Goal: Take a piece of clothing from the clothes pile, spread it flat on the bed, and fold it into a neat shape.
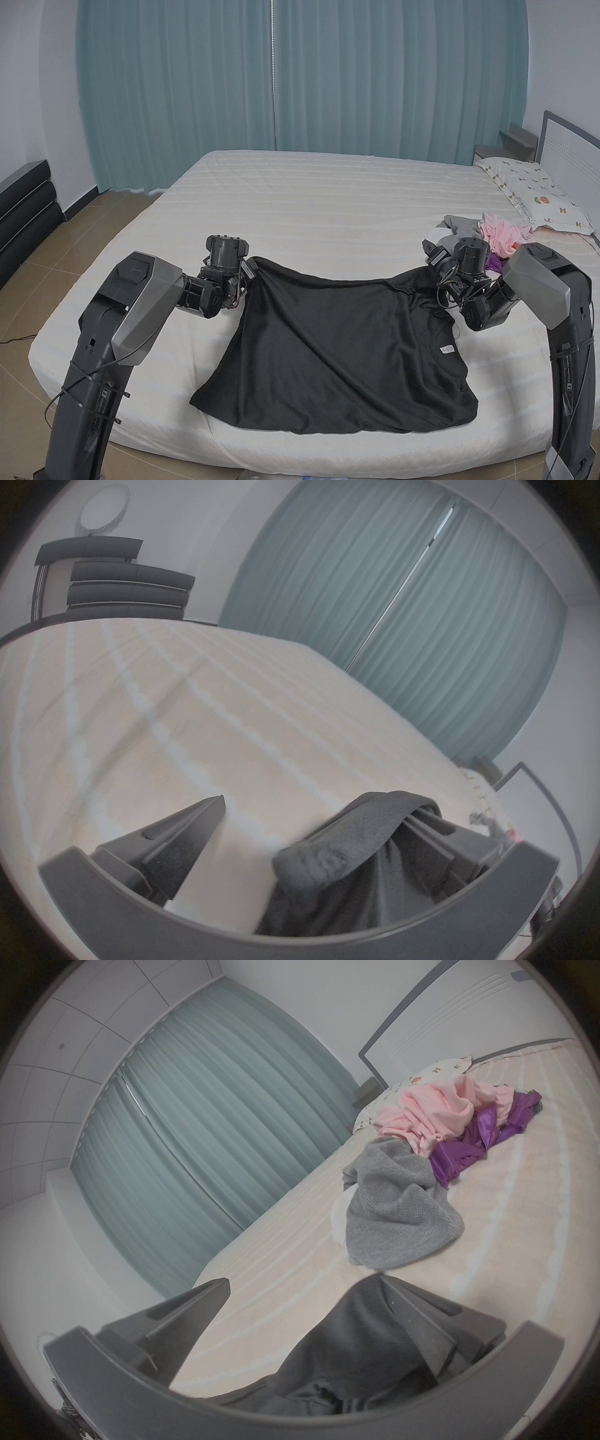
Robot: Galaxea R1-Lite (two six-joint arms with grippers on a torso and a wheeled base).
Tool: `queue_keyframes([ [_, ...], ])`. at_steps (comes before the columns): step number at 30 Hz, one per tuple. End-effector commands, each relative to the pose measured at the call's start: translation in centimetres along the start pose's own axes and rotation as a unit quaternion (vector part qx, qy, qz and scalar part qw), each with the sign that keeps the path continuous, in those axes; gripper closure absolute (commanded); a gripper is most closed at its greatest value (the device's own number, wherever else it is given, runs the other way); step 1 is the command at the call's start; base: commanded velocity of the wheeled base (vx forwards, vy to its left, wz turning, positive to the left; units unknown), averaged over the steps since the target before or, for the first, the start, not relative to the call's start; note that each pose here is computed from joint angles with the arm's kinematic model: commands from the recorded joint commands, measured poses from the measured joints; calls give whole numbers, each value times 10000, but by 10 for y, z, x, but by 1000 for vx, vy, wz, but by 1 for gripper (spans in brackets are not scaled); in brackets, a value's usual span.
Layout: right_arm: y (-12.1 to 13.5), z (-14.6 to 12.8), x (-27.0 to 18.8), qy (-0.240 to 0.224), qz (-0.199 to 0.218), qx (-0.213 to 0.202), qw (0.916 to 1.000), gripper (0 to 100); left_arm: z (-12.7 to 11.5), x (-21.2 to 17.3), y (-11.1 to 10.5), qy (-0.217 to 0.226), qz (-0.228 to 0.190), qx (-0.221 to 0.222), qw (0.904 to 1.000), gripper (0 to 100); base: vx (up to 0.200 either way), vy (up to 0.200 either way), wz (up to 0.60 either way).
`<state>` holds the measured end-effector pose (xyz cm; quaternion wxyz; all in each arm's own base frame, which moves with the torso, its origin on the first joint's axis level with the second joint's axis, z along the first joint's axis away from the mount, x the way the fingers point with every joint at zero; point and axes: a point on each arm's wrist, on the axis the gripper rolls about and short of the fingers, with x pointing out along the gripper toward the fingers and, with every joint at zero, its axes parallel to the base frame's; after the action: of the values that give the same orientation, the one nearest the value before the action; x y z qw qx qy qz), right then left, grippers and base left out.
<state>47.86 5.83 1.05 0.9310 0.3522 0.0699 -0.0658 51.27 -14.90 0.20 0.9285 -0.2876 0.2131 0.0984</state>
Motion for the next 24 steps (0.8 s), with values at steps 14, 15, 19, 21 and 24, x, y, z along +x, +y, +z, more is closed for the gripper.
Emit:
queue_keyframes([
  [14,21,42,-39,574,705,655,9937,0,54,-43,-6,513,-445,-562,9961,0,0,0,0],
  [15,21,42,-39,574,705,655,9937,0,54,-43,-6,513,-445,-562,9961,0,0,0,0],
  [19,16,41,-51,735,657,645,9930,0,49,-48,7,727,-271,-515,9957,0,0,0,0],
  [21,11,40,-59,836,585,632,9928,0,49,-58,14,882,-229,-506,9946,0,0,0,0],
  [24,3,42,-77,975,528,619,9919,0,48,-81,21,1293,-354,-505,9897,0,0,0,0],
])
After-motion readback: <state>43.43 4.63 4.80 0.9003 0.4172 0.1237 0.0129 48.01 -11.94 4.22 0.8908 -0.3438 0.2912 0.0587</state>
